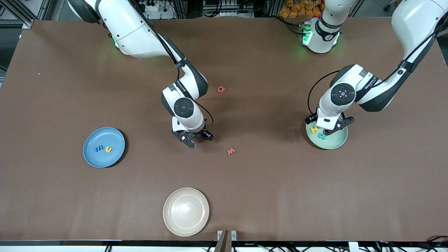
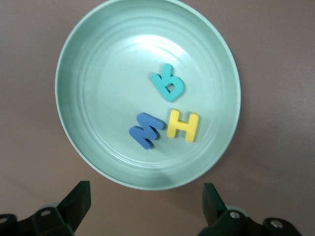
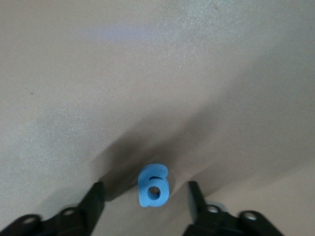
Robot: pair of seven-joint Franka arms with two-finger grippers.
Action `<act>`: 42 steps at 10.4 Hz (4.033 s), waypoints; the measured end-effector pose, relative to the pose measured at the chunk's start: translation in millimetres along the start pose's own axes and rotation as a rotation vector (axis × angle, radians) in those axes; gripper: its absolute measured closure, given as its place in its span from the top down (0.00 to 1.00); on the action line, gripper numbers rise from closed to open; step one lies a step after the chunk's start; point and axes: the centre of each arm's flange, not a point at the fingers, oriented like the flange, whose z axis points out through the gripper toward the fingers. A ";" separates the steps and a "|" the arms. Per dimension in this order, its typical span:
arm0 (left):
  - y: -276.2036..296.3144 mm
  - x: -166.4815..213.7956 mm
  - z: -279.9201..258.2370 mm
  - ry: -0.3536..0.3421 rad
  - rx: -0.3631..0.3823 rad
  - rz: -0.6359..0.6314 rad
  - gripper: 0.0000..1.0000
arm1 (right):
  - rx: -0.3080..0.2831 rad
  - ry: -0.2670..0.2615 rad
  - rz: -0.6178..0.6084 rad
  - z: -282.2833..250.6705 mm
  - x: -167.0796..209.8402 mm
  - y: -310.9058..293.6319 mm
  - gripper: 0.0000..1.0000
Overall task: Sort upper and lower case letters into plates
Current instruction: 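Grasp the blue g and carry it to the blue plate with the right gripper, then drop the g in the blue plate while the left gripper nears the o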
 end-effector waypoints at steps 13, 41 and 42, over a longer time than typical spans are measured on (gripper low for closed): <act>170.3 -210.4 -43.1 -0.032 -0.121 -0.309 1.00 | -0.093 -0.017 -0.259 -97.4 177.5 87.9 0.27; 296.7 -393.4 47.4 0.006 -0.215 -0.642 0.60 | -0.136 -0.066 -0.421 -118.1 254.1 165.9 1.00; 296.3 -394.5 47.8 0.010 -0.217 -0.636 0.60 | -0.136 -0.065 -0.413 -118.4 254.1 165.7 1.00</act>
